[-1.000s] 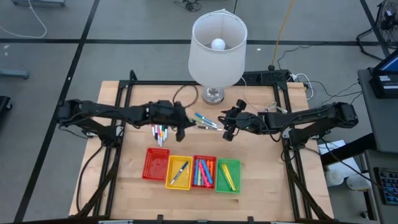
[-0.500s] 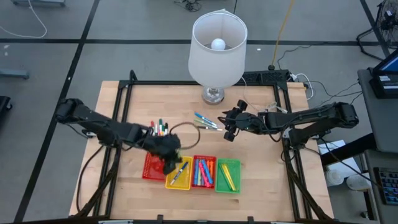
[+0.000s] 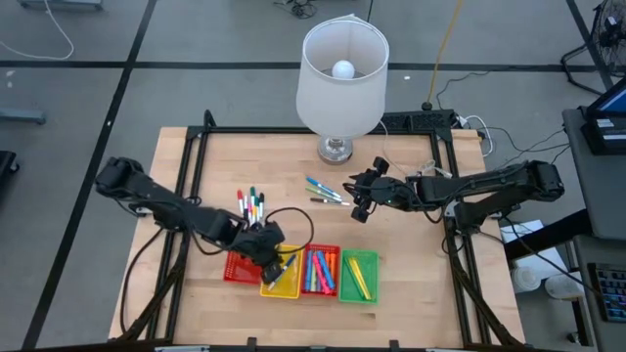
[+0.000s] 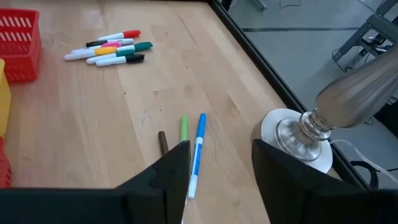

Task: Pick & Place Markers
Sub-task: Put the green marker into the yellow bin

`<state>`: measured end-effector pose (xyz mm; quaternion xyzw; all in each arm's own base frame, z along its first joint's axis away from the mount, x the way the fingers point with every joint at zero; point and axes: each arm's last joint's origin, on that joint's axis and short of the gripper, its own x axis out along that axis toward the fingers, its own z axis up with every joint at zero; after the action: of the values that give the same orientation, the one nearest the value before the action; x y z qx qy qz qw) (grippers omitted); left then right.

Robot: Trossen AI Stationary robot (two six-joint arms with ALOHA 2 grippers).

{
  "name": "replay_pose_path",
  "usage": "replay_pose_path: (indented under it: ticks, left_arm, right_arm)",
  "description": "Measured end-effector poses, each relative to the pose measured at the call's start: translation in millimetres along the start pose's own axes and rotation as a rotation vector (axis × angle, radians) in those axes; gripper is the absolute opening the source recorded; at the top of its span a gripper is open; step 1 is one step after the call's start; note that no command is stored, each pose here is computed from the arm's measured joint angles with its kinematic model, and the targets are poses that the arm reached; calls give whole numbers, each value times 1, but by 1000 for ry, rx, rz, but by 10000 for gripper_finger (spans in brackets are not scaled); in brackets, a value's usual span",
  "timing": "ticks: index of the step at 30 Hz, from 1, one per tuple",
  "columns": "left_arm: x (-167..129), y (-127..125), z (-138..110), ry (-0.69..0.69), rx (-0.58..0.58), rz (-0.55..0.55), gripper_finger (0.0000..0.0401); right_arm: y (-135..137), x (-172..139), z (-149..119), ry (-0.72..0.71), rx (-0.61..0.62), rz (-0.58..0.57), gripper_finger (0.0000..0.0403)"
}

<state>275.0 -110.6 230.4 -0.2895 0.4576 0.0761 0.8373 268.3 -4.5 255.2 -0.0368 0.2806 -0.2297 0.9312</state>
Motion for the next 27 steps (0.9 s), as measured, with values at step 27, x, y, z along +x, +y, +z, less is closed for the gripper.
replay_pose_path:
  ticks: [27]
  left_arm:
    - [4, -2, -4, 60, 96, -26, 77]
  right_arm:
    - [0, 0, 1, -6, 6, 1, 155]
